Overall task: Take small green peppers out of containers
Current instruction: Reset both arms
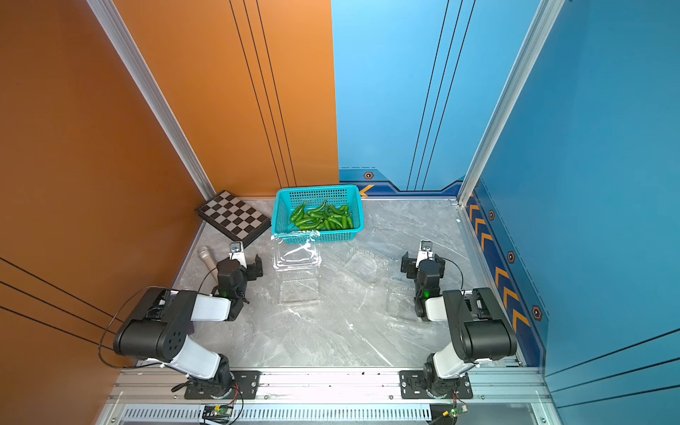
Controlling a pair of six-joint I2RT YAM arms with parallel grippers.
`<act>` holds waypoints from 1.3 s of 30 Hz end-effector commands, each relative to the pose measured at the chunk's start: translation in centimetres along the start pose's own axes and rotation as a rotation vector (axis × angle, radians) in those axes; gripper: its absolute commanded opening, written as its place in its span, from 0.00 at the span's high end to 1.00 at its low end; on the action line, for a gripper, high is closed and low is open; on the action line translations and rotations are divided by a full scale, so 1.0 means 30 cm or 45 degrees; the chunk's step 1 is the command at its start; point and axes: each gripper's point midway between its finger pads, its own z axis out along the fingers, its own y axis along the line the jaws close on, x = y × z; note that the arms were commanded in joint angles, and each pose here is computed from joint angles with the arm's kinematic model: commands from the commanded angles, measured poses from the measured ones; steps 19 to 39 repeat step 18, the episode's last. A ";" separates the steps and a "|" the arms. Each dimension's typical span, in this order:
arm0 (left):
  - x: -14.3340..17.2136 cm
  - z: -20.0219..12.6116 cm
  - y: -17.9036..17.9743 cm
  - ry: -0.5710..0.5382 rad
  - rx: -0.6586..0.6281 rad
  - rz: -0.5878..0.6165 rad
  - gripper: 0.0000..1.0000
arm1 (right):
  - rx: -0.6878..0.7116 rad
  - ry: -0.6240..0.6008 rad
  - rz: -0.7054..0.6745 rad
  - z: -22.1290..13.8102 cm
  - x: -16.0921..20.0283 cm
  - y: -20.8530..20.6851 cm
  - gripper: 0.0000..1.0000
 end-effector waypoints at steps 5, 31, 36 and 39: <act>-0.029 0.013 0.004 -0.030 0.000 -0.026 0.01 | -0.014 0.008 0.030 0.005 -0.010 0.001 0.00; -0.028 0.011 0.003 -0.029 0.001 -0.025 0.01 | -0.048 0.038 0.063 0.019 -0.007 -0.003 0.00; -0.028 0.011 0.003 -0.029 0.001 -0.025 0.01 | -0.048 0.038 0.063 0.019 -0.007 -0.003 0.00; -0.028 0.011 0.003 -0.029 0.001 -0.025 0.01 | -0.048 0.038 0.063 0.019 -0.007 -0.003 0.00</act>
